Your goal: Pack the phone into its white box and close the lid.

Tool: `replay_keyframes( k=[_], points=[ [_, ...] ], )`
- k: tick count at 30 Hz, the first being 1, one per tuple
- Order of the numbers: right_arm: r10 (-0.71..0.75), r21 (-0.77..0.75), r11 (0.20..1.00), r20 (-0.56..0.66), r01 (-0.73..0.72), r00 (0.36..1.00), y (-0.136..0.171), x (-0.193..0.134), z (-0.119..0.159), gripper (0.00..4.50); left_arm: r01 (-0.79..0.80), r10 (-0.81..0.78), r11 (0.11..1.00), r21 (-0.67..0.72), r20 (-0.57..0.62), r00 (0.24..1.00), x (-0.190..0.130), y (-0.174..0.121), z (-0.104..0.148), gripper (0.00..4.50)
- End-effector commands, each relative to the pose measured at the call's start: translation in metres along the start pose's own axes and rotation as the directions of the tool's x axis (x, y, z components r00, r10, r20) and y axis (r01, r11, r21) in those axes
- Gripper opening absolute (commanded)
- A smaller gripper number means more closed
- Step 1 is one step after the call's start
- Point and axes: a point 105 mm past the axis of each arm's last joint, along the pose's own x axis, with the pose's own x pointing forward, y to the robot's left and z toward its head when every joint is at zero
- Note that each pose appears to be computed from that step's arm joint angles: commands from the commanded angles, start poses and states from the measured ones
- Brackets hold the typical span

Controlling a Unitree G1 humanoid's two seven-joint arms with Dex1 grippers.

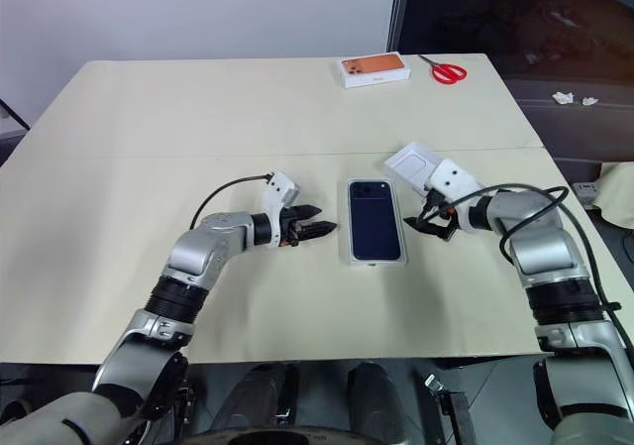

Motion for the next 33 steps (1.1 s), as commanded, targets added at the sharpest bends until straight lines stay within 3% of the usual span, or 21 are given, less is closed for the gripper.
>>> replay_keyframes(
  k=[1, 5, 9, 15, 21, 24, 25, 31, 33],
  points=[
    [-0.022, 0.095, 0.995, 0.049, 0.017, 0.999, -0.011, -0.009, 0.018, 4.33, -0.066, 0.064, 0.997, 0.037, 0.071, 0.995, -0.014, 0.015, 0.015, 3.19],
    [0.007, 0.092, 0.996, -0.019, -0.005, 1.000, -0.013, -0.013, 0.022, 4.33, -0.094, 0.088, 0.993, 0.066, 0.082, 0.993, -0.021, 0.022, 0.020, 3.19],
    [0.030, 0.157, 0.988, -0.187, 0.000, 0.982, -0.022, -0.013, 0.006, 4.33, -0.087, 0.070, 0.988, 0.124, 0.135, 0.988, -0.034, 0.022, 0.033, 3.19],
    [0.059, 0.190, 0.982, -0.284, -0.004, 0.957, -0.026, -0.016, -0.006, 4.33, -0.133, 0.111, 0.983, 0.130, 0.162, 0.980, -0.061, 0.033, 0.031, 3.19],
    [0.058, 0.173, 0.985, -0.317, -0.002, 0.947, -0.028, -0.010, -0.012, 4.33, -0.166, 0.145, 0.980, 0.109, 0.184, 0.972, -0.068, 0.034, 0.027, 3.19],
    [0.032, 0.145, 0.989, -0.325, 0.016, 0.945, -0.033, -0.009, -0.013, 3.51, -0.171, 0.149, 0.980, 0.100, 0.195, 0.969, -0.068, 0.032, 0.028, 3.19],
    [0.032, 0.139, 0.990, -0.328, 0.015, 0.944, -0.033, -0.009, -0.014, 2.85, -0.173, 0.151, 0.980, 0.101, 0.196, 0.969, -0.068, 0.032, 0.028, 3.19],
    [-0.003, 0.091, 0.995, -0.321, 0.034, 0.947, -0.038, -0.007, -0.014, 0.03, -0.184, 0.163, 0.978, 0.097, 0.195, 0.967, -0.069, 0.033, 0.029, 3.19],
    [-0.006, 0.079, 0.996, -0.318, 0.033, 0.948, -0.038, -0.007, -0.014, 0.03, -0.195, 0.174, 0.976, 0.099, 0.193, 0.966, -0.070, 0.036, 0.029, 3.19]
  ],
)
